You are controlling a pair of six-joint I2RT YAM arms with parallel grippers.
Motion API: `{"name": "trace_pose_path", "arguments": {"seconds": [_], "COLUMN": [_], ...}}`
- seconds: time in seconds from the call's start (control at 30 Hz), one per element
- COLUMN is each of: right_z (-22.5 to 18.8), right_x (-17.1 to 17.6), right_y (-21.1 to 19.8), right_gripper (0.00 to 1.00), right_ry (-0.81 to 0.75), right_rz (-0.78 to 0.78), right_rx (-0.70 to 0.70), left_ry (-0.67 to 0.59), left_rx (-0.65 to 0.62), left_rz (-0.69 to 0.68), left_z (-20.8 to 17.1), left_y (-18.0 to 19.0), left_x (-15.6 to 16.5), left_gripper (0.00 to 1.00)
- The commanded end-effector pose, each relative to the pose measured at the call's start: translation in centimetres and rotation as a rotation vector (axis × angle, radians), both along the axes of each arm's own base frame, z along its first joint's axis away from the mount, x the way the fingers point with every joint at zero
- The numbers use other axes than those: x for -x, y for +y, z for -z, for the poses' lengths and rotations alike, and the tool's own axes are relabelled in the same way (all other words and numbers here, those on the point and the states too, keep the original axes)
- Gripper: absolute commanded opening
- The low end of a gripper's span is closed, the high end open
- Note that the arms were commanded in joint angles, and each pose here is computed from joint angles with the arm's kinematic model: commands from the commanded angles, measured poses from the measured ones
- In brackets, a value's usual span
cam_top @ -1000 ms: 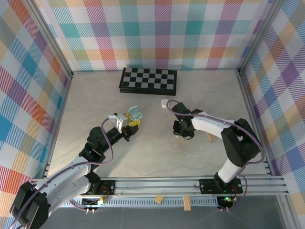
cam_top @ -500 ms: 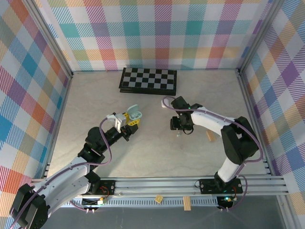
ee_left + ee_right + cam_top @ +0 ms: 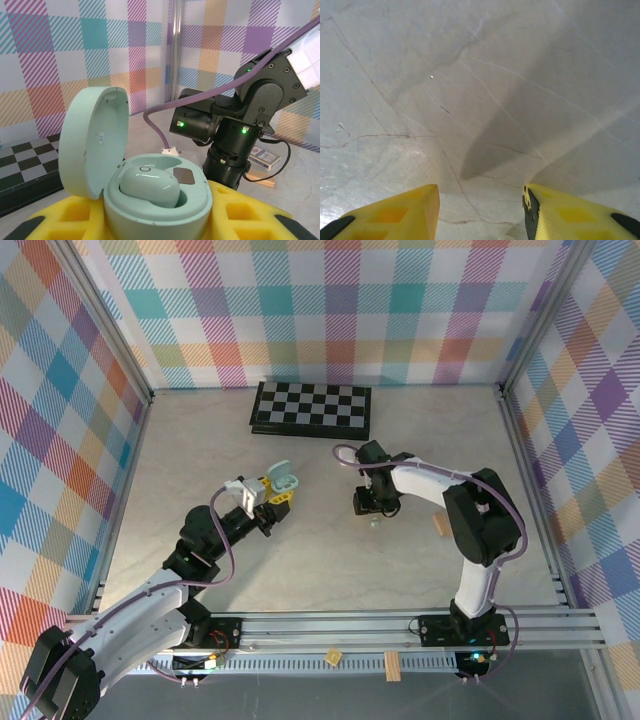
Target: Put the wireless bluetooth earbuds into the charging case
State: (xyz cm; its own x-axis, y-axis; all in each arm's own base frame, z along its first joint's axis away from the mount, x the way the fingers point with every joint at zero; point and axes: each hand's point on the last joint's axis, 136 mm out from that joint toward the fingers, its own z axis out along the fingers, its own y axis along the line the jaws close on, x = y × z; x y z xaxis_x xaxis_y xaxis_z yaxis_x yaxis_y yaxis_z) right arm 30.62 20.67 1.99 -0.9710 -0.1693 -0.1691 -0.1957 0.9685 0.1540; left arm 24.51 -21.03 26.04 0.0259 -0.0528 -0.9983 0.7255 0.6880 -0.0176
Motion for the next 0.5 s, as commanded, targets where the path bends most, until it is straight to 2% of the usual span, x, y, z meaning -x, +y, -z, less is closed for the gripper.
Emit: {"name": "trace_pose_path", "arguments": {"seconds": [0.0, 0.3, 0.47], "right_z": [0.6, -0.9, -2.1], "right_x": [4.1, 6.9, 6.8], "right_y": [0.0, 0.5, -0.7], "right_gripper": [0.47, 0.49, 0.57], "right_ry": [0.133, 0.168, 0.093], "right_rz": [-0.030, 0.012, -0.036], "right_rx": [-0.037, -0.149, -0.076], "left_ry": [-0.051, -0.054, -0.055], "left_rx": [0.025, 0.024, 0.027], "left_rz": [0.003, 0.011, 0.012], "left_z": [-2.3, -2.6, -2.6], "left_y": [-0.1, -0.4, -0.4], "left_x": [0.3, 0.0, 0.1], "left_gripper": [0.30, 0.30, 0.30]}}
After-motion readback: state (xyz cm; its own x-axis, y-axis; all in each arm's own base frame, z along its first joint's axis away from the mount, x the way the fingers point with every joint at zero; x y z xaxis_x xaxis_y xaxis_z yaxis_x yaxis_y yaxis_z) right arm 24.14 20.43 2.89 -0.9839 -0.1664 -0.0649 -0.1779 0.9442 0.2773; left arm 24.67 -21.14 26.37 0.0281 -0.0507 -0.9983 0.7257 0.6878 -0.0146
